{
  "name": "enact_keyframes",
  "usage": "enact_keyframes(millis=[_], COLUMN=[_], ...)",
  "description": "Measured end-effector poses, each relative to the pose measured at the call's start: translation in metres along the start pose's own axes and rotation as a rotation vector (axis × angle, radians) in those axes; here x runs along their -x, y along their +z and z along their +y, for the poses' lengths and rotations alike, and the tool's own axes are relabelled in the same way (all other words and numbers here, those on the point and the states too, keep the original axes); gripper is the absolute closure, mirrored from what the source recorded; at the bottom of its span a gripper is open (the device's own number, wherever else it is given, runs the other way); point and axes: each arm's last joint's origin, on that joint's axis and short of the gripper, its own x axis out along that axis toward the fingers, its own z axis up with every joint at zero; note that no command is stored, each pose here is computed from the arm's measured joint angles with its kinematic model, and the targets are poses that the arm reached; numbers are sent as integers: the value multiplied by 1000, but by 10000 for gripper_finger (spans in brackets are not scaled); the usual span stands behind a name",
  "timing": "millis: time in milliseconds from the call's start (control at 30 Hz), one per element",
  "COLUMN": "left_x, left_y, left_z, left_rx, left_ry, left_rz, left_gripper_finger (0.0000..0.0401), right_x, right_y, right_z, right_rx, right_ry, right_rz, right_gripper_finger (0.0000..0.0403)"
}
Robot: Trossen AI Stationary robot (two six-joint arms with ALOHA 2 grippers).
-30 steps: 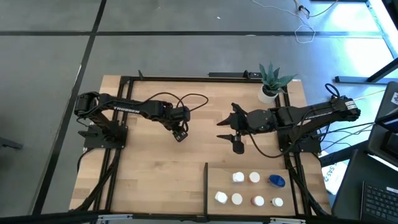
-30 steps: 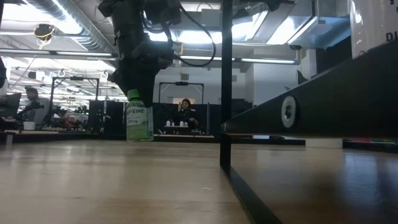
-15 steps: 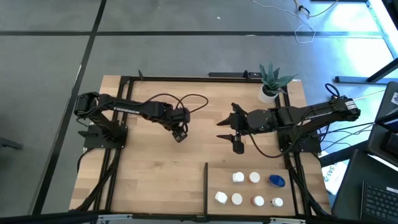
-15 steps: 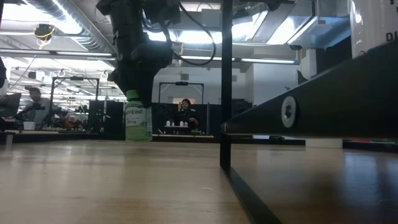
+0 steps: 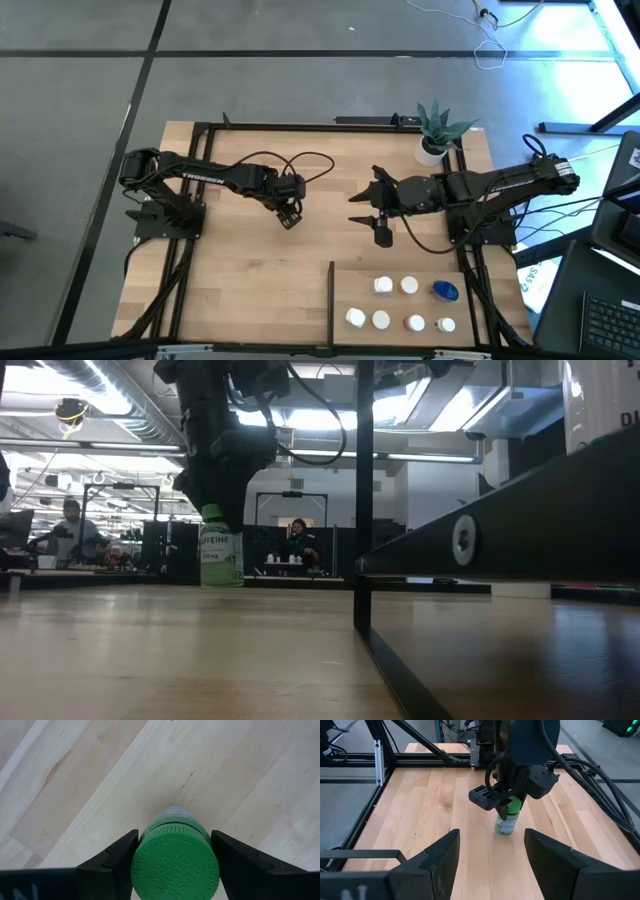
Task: Pick and place medicine bottles onto shelf by color
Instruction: Move the green pill bottle from the top to the center
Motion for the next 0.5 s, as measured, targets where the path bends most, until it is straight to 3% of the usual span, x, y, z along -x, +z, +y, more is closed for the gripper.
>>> enact_keyframes(millis=[500], left_x=[0], left_y=[-1], left_z=[1], left_rx=[-8], left_ry=[9], left_rz=[11], left_gripper_finger=[95], right_x=[0], right_y=[0], right_z=[0], right_rx=[0], right_ry=[0], right_rz=[0], right_gripper_finger=[178])
